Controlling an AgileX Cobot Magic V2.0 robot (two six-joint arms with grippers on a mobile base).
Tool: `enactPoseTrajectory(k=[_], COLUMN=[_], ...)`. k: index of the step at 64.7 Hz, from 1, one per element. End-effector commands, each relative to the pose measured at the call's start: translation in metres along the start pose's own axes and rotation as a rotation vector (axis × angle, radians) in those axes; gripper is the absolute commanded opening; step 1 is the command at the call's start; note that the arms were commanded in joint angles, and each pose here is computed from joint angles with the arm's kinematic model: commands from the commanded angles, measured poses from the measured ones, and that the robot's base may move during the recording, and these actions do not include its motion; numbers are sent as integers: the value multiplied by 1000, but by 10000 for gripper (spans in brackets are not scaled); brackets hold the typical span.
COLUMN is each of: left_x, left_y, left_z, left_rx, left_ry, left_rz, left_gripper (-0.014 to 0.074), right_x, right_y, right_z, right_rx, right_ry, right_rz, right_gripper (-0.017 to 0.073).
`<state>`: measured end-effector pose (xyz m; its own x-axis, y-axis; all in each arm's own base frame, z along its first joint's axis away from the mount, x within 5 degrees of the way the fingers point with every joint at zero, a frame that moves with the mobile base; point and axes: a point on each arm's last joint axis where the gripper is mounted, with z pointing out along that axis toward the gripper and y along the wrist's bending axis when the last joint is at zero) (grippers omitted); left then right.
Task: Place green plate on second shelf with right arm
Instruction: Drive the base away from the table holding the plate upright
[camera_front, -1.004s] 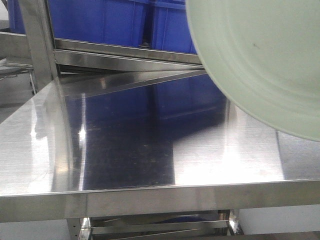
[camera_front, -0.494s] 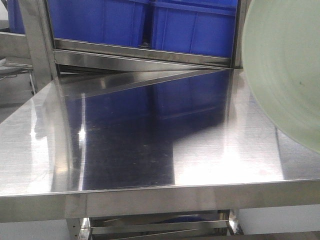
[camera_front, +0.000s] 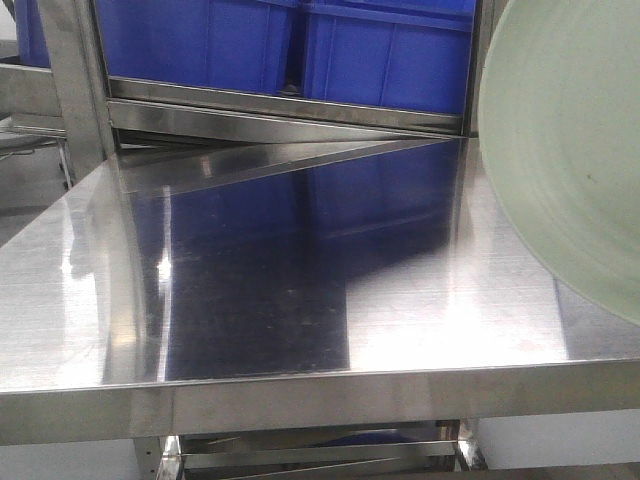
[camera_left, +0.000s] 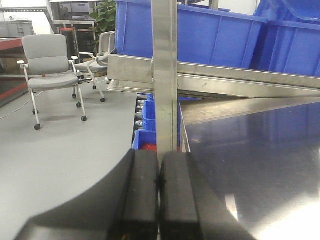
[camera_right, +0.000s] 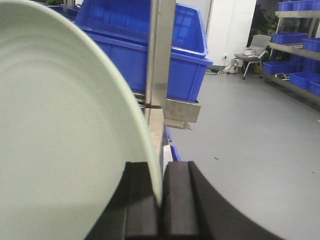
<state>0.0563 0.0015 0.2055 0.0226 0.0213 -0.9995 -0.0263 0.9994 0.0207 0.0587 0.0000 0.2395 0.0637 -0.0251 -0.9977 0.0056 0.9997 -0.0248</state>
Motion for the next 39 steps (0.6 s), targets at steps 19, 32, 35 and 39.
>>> enactPoseTrajectory(k=[19,32,35,39], left_x=[6,6,6,6], left_y=[0,0,0,0], left_z=[0,0,0,0], left_rx=[1,1,1,1], left_ry=[-60,-60,-60,-60], left_rz=[-1,-1,-1,-1], left_gripper=[130,130,130,130], right_x=[-21,-21,-21,-21], right_y=[-2,-2,-2,-2], right_z=[-1,-1,-1,-1], right_rx=[23,23,23,23], right_ry=[-140,-140,-140,-140], right_rz=[-1,-1,-1,-1], right_gripper=[50,50,50,50])
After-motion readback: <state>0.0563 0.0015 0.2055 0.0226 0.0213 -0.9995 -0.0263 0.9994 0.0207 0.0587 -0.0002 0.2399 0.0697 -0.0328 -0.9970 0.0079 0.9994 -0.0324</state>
